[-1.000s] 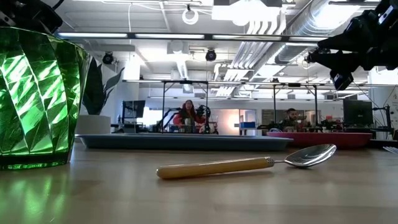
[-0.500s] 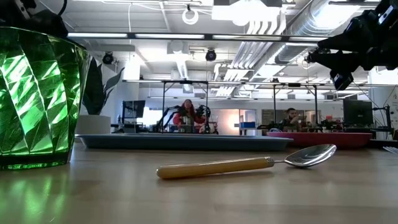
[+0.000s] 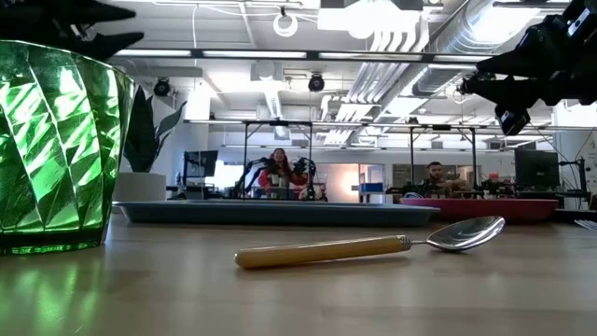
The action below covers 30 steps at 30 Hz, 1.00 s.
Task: Pick and place plate/cup/fork/spoon on tray
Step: Put the green cup on the top left of the blue tray
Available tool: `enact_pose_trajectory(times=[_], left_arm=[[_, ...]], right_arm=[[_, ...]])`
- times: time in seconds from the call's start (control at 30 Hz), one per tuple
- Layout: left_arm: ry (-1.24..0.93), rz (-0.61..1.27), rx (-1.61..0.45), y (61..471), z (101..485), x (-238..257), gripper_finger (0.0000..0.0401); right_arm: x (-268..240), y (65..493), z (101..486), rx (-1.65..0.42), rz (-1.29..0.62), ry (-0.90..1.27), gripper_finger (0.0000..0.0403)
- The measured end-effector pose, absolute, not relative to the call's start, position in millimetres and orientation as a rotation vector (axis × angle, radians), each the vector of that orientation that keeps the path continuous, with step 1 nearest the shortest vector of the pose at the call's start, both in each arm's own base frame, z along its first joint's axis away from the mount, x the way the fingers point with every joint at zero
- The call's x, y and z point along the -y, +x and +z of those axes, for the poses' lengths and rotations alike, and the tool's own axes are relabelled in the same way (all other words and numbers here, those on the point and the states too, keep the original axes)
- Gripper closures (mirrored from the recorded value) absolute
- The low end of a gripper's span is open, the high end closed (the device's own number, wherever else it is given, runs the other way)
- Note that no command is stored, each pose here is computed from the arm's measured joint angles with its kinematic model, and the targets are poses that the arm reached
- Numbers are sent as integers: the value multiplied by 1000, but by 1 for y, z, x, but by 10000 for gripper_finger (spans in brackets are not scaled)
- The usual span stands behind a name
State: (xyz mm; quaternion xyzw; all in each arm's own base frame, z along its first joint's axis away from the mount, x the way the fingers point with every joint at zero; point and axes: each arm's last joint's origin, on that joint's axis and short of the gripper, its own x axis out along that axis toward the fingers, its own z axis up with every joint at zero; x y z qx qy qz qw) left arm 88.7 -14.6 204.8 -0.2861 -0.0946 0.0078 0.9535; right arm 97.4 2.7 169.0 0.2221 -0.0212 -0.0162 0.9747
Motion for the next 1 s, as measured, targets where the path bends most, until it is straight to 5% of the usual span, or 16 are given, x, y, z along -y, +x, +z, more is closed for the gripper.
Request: enact_pose_trajectory(times=[0.47, 1.0], left_arm=[[-509, 57, 352, 80, 246, 11, 295], [-352, 209, -281, 89, 318, 13, 295]], right_arm=[[-3, 97, 169, 43, -35, 448, 263], [-2, 97, 169, 46, -39, 448, 263]])
